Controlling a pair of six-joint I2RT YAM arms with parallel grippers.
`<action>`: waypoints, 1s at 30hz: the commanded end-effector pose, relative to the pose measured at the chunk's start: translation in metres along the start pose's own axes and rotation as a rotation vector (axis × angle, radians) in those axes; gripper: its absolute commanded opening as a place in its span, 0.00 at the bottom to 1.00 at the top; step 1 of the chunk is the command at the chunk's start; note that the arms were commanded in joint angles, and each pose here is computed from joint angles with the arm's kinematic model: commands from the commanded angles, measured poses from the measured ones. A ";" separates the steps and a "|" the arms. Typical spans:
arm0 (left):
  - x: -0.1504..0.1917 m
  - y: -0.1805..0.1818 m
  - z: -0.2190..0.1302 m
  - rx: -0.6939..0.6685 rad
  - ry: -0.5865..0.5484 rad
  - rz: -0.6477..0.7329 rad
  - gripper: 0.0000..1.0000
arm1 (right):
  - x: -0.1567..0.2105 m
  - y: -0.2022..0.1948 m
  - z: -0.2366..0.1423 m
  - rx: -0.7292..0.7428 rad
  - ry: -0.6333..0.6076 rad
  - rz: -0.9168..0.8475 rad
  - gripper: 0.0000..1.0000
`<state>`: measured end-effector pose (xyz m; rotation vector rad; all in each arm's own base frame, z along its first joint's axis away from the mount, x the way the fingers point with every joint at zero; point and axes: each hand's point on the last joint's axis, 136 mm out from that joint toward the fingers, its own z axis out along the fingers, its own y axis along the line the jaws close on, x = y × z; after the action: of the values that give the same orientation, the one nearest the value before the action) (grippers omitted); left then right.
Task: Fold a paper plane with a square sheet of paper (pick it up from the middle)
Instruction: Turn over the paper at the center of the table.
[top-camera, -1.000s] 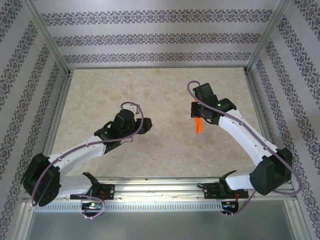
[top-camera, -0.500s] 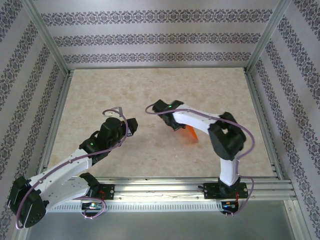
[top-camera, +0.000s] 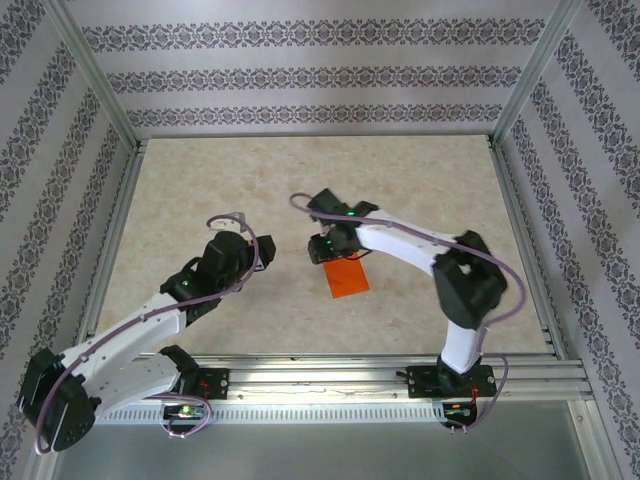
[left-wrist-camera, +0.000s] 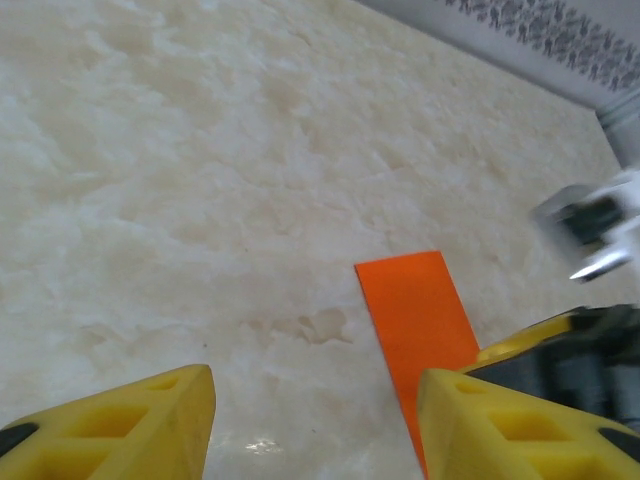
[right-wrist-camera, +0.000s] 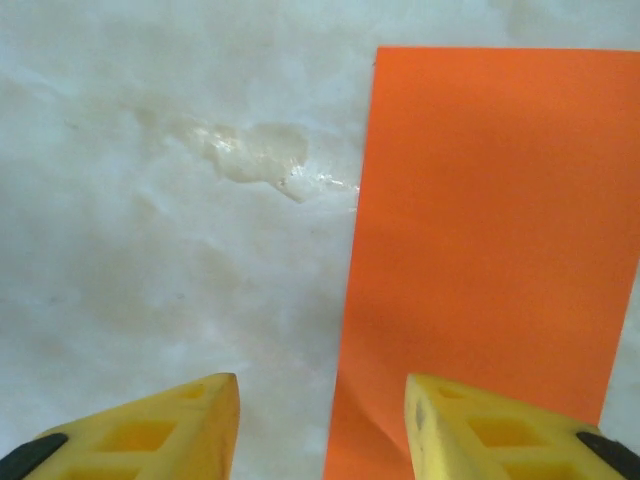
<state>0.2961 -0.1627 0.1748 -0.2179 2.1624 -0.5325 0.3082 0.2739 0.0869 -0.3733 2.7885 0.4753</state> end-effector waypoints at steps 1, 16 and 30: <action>0.005 -0.030 0.015 0.101 0.112 0.044 0.55 | -0.009 0.002 -0.020 -0.337 -0.078 0.207 0.46; 0.098 -0.085 0.101 0.290 0.643 -0.141 0.44 | 0.020 -0.079 0.018 -0.473 -0.022 0.537 0.13; 0.110 -0.073 0.120 0.261 0.682 -0.182 0.45 | 0.067 -0.101 0.053 -0.332 0.090 0.719 0.07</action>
<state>0.3138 -0.2988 0.0654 -0.0542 2.7149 -1.0685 0.3093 0.1951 0.0135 0.4308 2.7867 1.1728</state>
